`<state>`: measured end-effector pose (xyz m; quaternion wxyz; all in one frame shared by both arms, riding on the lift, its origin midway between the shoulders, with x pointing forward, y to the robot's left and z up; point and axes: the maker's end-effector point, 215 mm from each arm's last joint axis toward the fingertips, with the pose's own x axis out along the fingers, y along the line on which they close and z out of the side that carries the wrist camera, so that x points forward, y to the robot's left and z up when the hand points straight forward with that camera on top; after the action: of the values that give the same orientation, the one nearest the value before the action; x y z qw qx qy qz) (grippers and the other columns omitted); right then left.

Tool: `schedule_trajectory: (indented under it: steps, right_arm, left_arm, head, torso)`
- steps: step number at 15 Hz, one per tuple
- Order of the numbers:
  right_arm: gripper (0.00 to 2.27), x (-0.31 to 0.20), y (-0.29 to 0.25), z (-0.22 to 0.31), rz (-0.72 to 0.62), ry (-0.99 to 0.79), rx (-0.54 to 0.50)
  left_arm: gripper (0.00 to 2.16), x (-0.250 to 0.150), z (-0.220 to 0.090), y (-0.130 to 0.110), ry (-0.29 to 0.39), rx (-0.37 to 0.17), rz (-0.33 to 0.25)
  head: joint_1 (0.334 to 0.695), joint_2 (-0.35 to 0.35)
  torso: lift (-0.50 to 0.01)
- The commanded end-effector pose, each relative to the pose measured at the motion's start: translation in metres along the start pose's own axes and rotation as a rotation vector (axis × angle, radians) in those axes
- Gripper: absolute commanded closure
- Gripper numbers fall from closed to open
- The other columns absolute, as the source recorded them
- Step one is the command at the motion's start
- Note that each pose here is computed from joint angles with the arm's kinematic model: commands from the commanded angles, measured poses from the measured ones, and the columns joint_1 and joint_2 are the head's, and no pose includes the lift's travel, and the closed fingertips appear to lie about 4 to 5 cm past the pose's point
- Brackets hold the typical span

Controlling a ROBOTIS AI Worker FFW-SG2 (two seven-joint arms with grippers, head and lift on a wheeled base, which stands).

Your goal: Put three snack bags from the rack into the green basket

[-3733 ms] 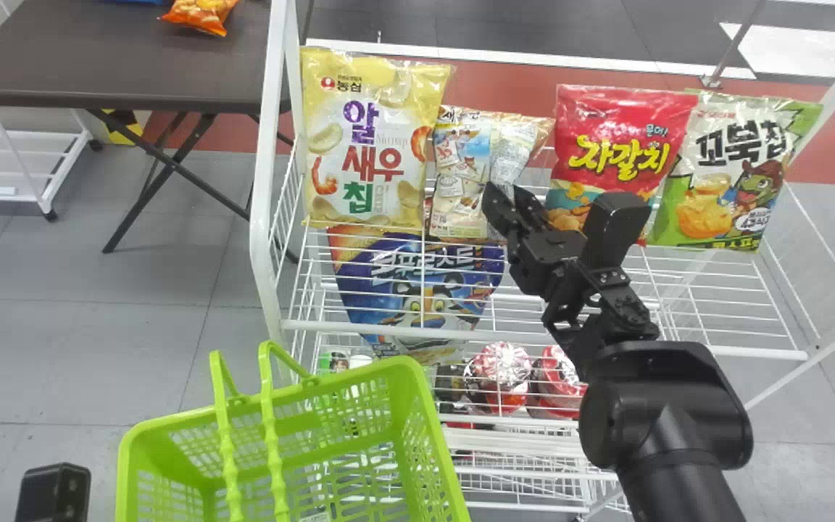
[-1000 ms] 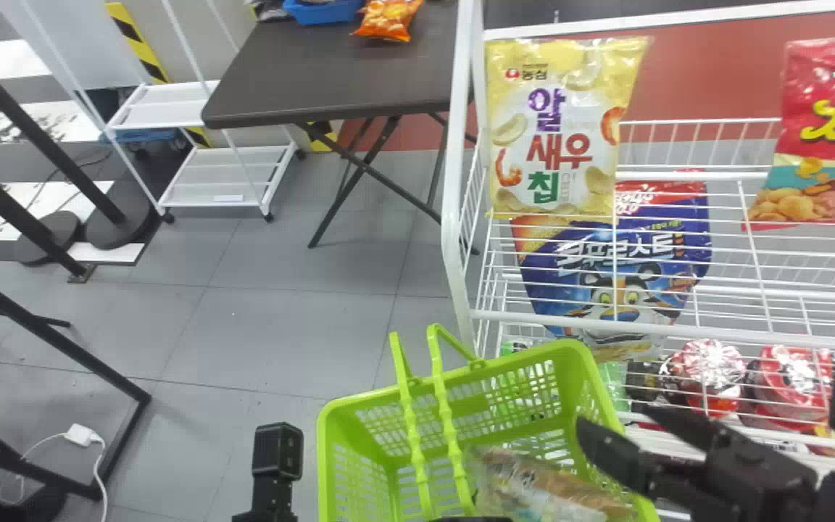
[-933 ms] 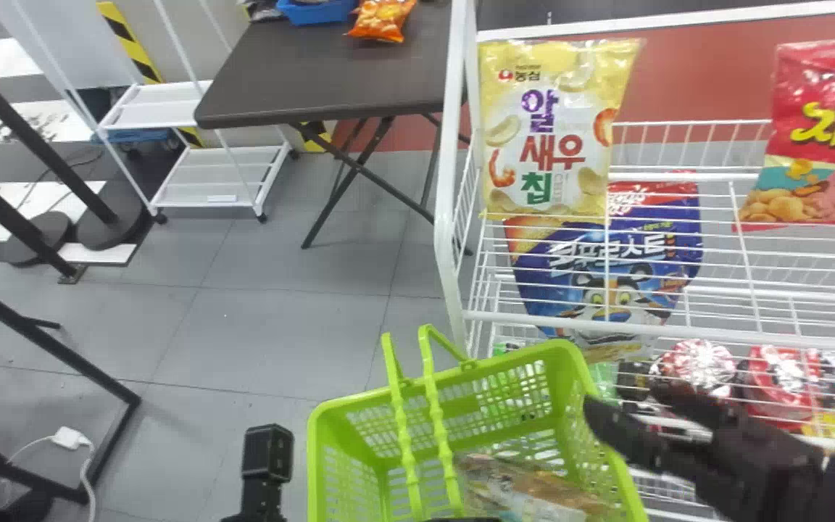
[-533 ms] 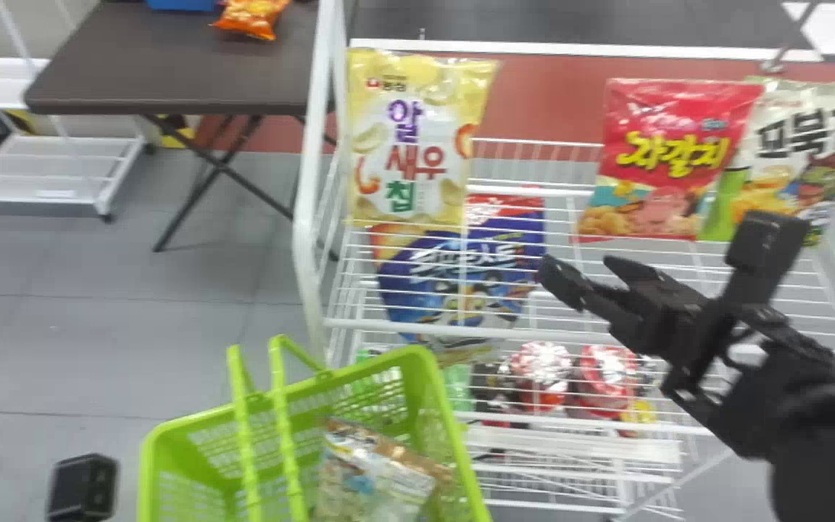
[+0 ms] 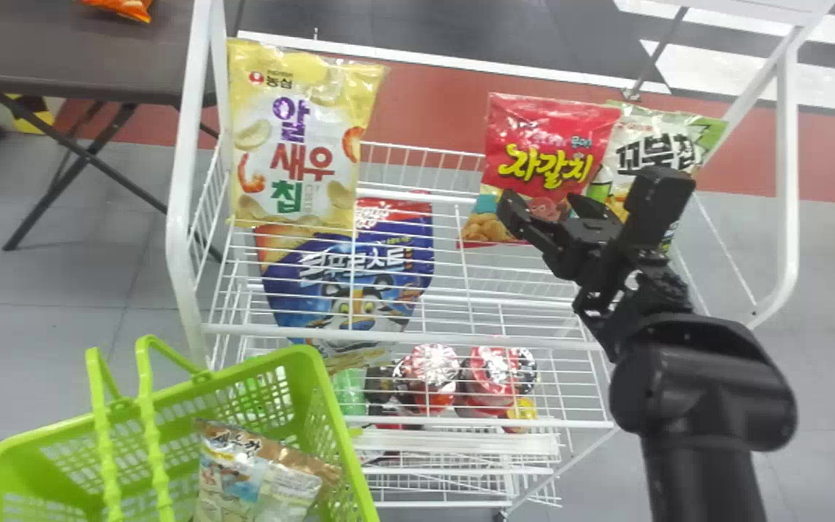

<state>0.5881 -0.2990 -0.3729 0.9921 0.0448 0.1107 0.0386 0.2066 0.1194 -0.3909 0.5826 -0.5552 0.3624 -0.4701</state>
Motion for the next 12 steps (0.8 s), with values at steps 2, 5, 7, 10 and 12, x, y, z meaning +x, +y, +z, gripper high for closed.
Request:
schedule_trajectory:
  steps: [2,5,7,10,12]
  right_arm:
    - [0.40,0.0152,-0.0117,-0.0097,-0.026,0.030,-0.037]
    - [1.82,0.0187,-0.0026,-0.0130,-0.026,0.039,-0.070]
    - [2.22,0.0189,-0.0046,-0.0138,-0.041,0.041,-0.068]
    - [2.26,0.0171,-0.0090,-0.0162,-0.045,0.048,-0.066]
    - [2.26,0.0147,-0.0103,-0.0185,-0.044,0.050,-0.062]
  left_arm:
    - [2.15,0.0036,0.0061,-0.0013,0.011,0.006,-0.016]
    - [2.15,0.0016,0.0067,0.0004,0.008,0.001,-0.014]
    - [2.15,0.0012,0.0068,0.0005,0.009,0.002,-0.012]
    - [2.15,0.0007,0.0081,0.0003,0.007,0.002,-0.014]
    - [2.15,-0.0005,0.0089,-0.0001,0.006,0.001,-0.018]
  head:
    - [0.695,-0.256]
    - [0.695,-0.259]
    - [0.695,-0.253]
    - [0.695,-0.247]
    - [0.695,-0.249]
  torso:
    - [0.000]
    - [0.000]
    - [0.000]
    - [0.000]
    - [0.000]
